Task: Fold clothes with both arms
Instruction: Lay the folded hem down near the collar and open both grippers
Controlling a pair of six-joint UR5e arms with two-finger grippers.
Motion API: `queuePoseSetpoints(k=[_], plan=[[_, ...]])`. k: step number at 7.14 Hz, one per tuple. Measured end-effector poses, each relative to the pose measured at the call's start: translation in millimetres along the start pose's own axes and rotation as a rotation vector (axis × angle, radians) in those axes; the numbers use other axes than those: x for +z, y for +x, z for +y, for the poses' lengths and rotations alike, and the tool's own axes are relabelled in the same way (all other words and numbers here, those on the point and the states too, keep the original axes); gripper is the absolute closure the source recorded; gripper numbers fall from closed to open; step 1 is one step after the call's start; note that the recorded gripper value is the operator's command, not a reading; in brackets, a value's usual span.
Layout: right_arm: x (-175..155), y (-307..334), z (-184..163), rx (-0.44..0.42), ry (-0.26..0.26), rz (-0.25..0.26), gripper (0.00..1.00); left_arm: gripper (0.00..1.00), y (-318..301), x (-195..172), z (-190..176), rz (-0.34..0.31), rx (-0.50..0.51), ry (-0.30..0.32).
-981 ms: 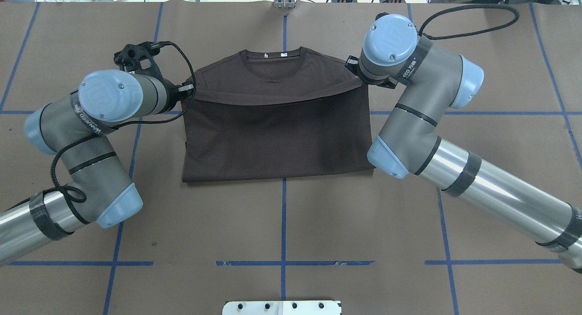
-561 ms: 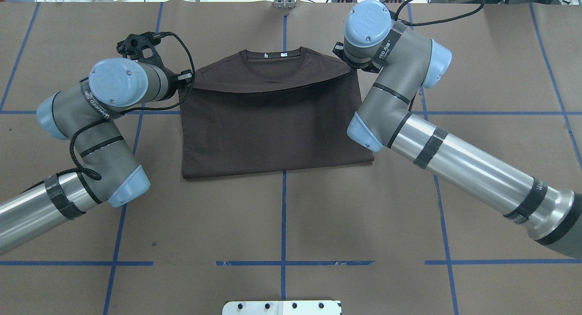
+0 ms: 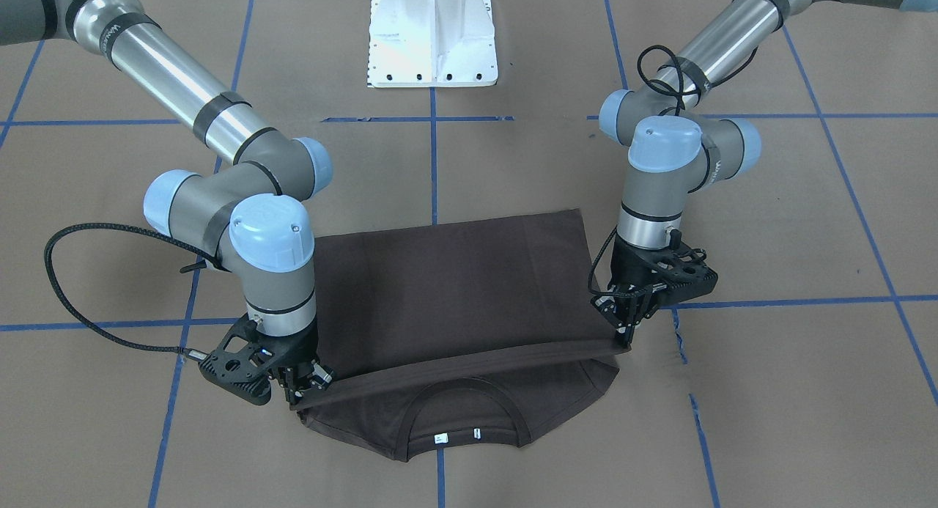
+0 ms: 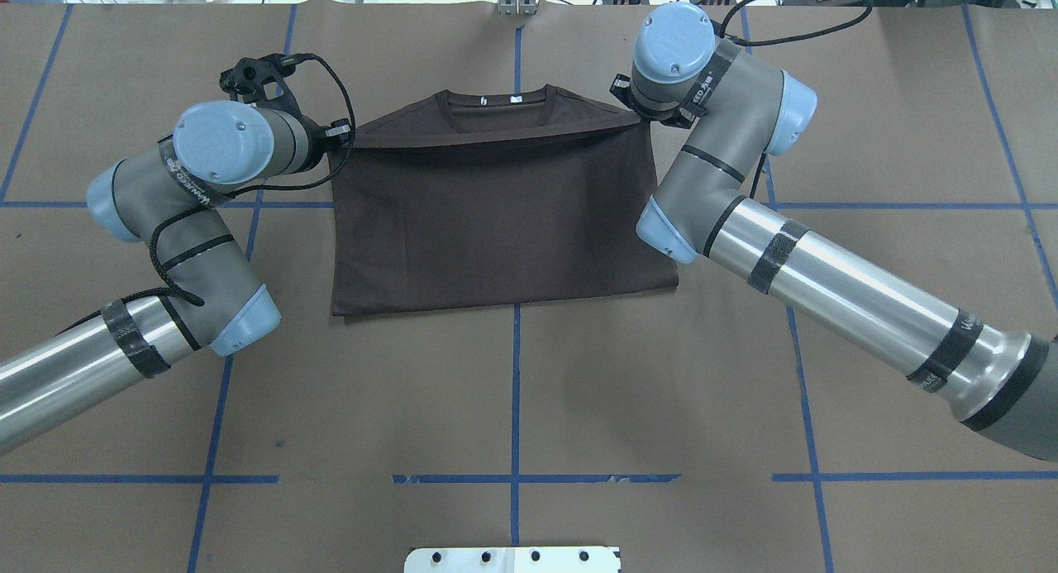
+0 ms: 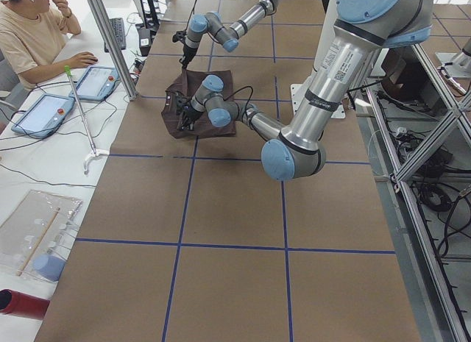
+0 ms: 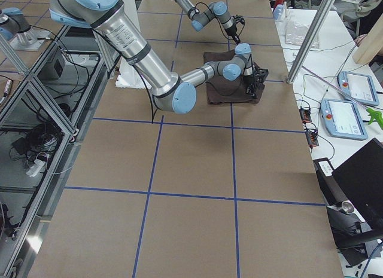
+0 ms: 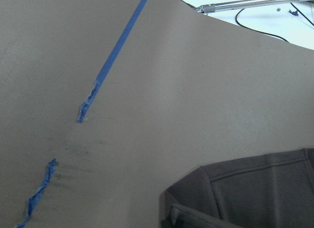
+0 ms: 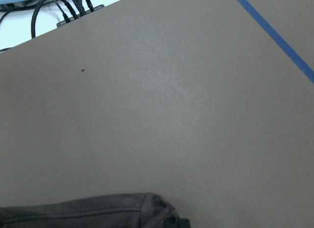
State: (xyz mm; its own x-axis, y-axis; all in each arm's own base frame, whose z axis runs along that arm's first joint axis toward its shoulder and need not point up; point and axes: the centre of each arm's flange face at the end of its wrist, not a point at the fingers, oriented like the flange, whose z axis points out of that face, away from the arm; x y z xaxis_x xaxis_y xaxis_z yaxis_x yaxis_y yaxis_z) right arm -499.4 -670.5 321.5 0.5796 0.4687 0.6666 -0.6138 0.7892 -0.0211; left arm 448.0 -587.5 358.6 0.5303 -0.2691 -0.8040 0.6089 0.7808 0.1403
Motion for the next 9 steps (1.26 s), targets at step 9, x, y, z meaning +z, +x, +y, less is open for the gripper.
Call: queuePoseSetpoints(k=[9], plan=[[-69.5,95.0,79.0,0.038,-0.175,-0.170,0.24,0.53,4.8,-16.4,-5.1,0.124,-0.012,-0.023]])
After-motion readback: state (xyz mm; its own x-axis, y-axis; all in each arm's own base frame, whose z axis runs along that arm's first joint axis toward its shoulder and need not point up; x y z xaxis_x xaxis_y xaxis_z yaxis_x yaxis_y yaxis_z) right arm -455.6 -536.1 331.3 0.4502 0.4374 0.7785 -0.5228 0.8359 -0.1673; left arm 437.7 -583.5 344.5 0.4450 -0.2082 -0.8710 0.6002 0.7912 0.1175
